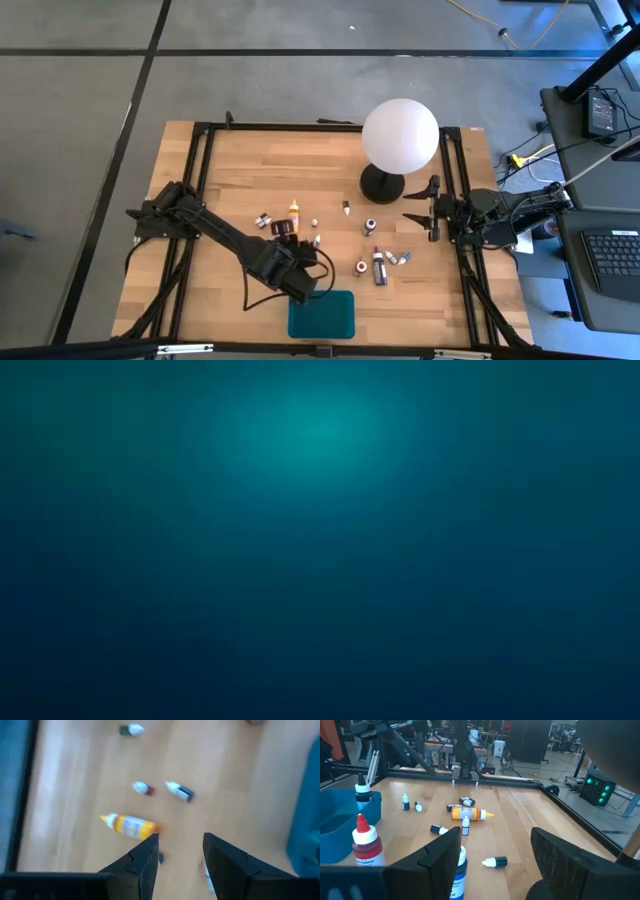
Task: Pick & Place food coloring
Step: Put the large blue food coloring bottle into the blue bin
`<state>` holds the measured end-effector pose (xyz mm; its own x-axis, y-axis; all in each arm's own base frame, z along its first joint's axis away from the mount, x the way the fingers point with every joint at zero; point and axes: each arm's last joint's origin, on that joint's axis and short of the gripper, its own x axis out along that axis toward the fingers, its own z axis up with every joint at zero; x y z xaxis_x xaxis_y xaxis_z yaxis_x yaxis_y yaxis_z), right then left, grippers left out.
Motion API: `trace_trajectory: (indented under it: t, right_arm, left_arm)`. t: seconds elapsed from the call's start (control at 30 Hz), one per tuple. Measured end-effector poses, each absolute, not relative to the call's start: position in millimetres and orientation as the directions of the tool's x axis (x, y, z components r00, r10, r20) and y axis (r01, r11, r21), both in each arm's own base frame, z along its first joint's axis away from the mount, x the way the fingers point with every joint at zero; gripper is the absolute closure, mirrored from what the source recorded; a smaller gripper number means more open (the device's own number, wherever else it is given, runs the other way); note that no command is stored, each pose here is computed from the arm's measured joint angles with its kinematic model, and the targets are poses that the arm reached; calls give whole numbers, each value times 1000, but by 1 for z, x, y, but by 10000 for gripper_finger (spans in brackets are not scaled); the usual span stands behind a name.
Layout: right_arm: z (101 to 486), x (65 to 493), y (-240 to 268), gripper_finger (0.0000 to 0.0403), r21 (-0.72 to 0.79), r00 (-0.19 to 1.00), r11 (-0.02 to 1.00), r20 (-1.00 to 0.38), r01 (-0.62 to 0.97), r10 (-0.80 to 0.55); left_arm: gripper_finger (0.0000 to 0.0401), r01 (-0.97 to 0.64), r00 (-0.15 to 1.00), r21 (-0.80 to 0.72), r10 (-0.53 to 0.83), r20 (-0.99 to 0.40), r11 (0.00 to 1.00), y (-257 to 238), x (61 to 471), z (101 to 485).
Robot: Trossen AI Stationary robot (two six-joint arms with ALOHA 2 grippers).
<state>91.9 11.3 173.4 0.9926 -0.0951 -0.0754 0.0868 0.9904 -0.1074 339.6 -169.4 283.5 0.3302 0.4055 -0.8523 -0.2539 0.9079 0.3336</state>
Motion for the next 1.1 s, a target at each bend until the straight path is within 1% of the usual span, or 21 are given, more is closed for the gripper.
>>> trace_trajectory:
  t: [0.17,0.37,0.5,0.57,0.67,0.7,0.77,0.83,0.97,1.03,1.1]
  right_arm:
    - [173,92,11,160,-107,993,990,-75,87,-95]
    - [173,92,11,160,-107,993,990,-74,87,-95]
    - [174,92,11,160,-107,993,990,-70,87,-95]
    - [174,92,11,160,-105,993,991,-70,87,-95]
    - [174,92,11,160,-100,993,991,-70,87,-95]
    - [174,92,11,160,-84,993,993,-70,88,-94]
    - [174,92,11,160,-64,993,994,-70,90,-95]
    - [174,92,11,160,-54,993,994,-70,91,-95]
    - [173,92,11,160,-54,992,994,-80,90,-95]
    - [173,92,11,160,-35,993,995,-78,92,-94]
    - [174,92,11,160,20,993,995,-68,96,-94]
  left_arm:
    - [256,-280,354,323,410,-841,904,-166,346,283]
    - [250,-292,349,301,395,-850,908,-162,349,283]
    - [235,-299,349,309,405,-845,903,-160,349,283]
    - [222,-252,322,340,410,-853,906,-159,347,280]
    - [205,-202,258,459,499,-827,865,-155,337,276]
    - [202,-223,251,500,545,-800,837,-154,334,275]
    - [196,-314,264,568,645,-717,761,-152,327,276]
    - [194,-402,299,593,712,-636,698,-150,318,280]
    - [197,-445,315,561,708,-632,698,-148,301,279]
    - [198,-465,341,506,674,-655,727,-146,293,282]
    - [198,-478,394,418,614,-684,772,-143,287,284]
